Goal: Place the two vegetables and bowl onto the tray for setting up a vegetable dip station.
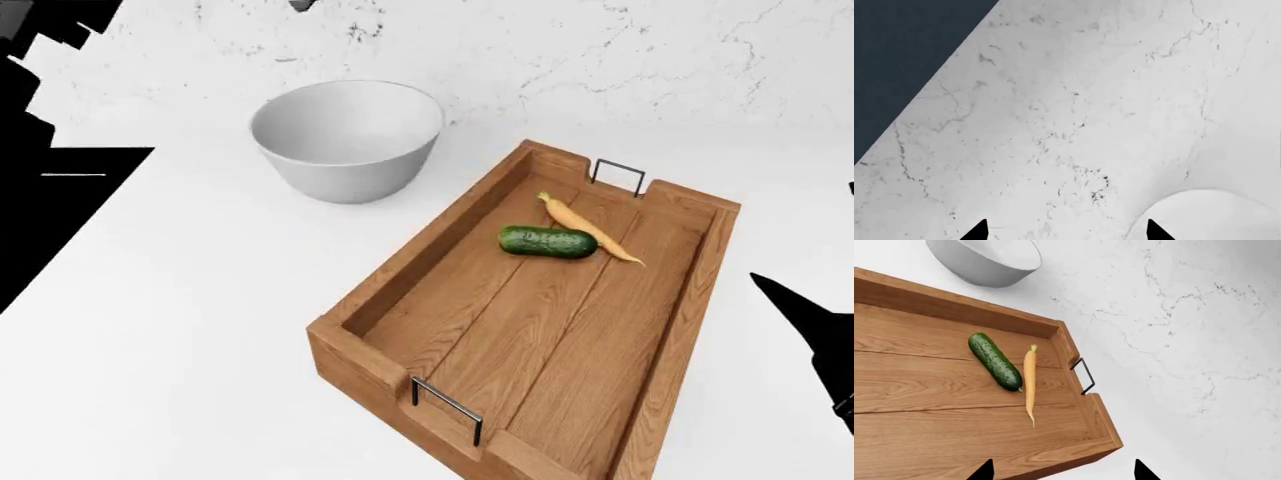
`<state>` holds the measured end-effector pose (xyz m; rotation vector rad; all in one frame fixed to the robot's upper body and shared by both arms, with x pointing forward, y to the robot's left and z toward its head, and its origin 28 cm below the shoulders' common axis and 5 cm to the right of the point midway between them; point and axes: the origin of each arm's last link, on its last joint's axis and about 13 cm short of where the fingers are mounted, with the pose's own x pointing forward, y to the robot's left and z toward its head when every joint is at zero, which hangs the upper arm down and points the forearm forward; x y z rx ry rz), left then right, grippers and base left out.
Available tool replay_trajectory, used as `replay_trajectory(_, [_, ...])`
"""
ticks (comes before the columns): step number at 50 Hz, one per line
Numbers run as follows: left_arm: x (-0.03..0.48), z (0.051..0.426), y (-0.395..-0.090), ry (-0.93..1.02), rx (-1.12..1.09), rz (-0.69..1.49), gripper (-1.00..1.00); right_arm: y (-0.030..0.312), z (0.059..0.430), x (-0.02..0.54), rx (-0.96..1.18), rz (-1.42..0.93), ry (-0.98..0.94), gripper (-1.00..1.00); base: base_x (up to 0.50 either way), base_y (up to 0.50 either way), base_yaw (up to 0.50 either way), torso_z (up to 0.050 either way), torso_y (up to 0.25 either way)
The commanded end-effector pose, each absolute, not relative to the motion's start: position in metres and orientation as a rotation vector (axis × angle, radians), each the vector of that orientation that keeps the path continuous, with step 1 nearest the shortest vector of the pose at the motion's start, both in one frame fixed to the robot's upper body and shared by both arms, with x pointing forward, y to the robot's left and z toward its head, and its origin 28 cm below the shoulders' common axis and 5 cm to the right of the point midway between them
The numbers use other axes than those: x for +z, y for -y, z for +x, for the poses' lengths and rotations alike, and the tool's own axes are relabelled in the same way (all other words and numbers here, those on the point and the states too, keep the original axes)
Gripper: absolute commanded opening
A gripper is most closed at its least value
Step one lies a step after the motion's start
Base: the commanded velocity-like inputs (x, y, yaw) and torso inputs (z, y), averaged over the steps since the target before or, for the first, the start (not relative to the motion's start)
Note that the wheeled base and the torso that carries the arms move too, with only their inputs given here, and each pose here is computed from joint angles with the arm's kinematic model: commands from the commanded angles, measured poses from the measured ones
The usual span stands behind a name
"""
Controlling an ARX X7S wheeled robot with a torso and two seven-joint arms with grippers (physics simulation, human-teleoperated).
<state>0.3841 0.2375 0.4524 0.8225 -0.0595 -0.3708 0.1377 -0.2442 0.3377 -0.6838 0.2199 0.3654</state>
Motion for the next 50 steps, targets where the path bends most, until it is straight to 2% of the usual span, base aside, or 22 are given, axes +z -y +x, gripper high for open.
replay_trajectory(1, [0.455, 0.379, -0.266, -0.214, -0.067, 0.594, 1.00, 0.241, 0.131, 0.341, 0.371, -0.696, -0.201, 1.00, 0.00, 0.00, 0.00, 0.000, 0.000])
replay_trajectory(16, [0.425, 0.375, -0.269, -0.439, 0.034, 0.397, 1.00, 0.240, 0.132, 0.339, 0.367, -0.683, -0.190, 1.00, 0.00, 0.00, 0.00, 0.000, 0.000])
replay_trajectory(30, [0.407, 0.382, -0.262, -0.479, -0.109, 0.305, 1.00, 0.240, 0.133, 0.338, 0.363, -0.678, -0.199, 1.00, 0.00, 0.00, 0.00, 0.000, 0.000])
replay_trajectory(50, [0.377, 0.392, -0.262, -0.512, -0.144, 0.198, 1.00, 0.240, 0.131, 0.339, 0.347, -0.666, -0.202, 1.00, 0.00, 0.00, 0.00, 0.000, 0.000])
